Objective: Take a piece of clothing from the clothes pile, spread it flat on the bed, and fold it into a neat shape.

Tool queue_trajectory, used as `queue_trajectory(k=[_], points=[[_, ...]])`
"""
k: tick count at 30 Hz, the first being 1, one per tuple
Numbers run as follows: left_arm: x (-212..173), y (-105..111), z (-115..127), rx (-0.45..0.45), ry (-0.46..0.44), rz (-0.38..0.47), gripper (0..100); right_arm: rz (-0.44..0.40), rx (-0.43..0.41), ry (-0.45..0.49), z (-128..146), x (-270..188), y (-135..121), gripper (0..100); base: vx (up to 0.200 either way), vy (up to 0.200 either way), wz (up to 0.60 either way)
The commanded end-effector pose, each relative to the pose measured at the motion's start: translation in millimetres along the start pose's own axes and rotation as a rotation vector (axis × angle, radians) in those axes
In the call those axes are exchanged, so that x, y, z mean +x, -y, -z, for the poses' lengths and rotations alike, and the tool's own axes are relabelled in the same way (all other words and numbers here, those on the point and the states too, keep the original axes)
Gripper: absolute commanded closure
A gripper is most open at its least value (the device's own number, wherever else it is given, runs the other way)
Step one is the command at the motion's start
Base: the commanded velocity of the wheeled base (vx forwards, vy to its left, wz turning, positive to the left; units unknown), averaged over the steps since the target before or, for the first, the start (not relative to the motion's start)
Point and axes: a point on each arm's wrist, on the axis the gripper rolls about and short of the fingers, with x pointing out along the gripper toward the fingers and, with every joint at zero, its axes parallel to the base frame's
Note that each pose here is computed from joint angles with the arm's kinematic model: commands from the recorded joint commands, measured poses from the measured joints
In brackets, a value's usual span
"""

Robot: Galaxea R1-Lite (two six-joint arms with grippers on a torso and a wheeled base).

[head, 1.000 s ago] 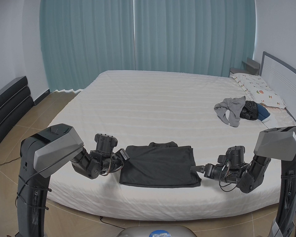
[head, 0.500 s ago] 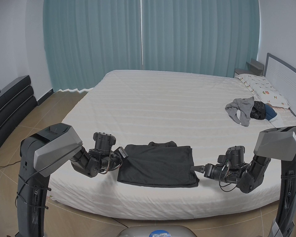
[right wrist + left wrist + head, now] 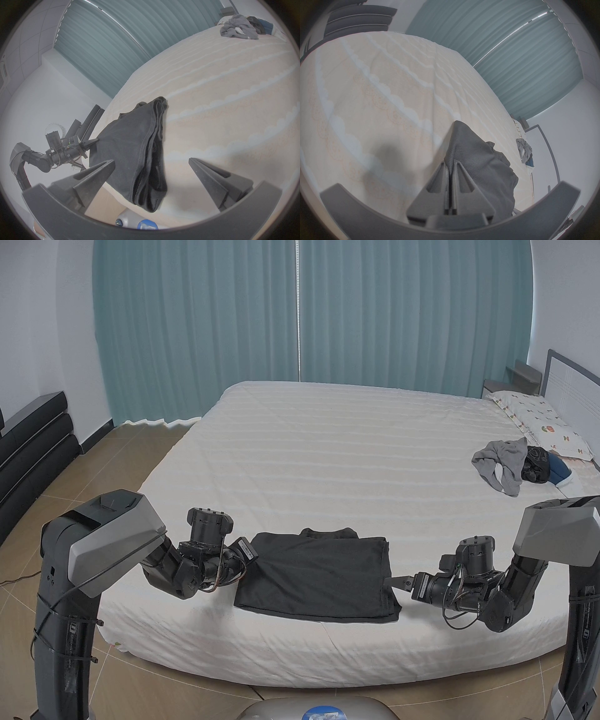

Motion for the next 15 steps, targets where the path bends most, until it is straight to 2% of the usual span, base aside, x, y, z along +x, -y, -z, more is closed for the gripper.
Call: queue_trajectory(k=[1,9,10,15], points=[[-0.4,0.5,0.1,0.0,0.0,0.001,100,-0.003,-0.002,-0.001,0.3,0.2,-0.9,0,0.0,0.0,0.0],[-1.4,0.6,1.9,0.001,-0.007,-0.003,100,-0.002,-0.001,-0.002,0.7,0.5,-0.6,0,0.0,0.0,0.0],[-1.4,0.6,1.9,0.001,-0.007,-0.003,0,-0.002,-0.001,-0.002,0.7,0.5,-0.6,0,0.0,0.0,0.0],[-1.3,0.8,2.7,0.002,-0.01,-0.005,0,-0.005,-0.004,-0.007,1.9,1.5,-2.1,0,0.0,0.0,0.0]])
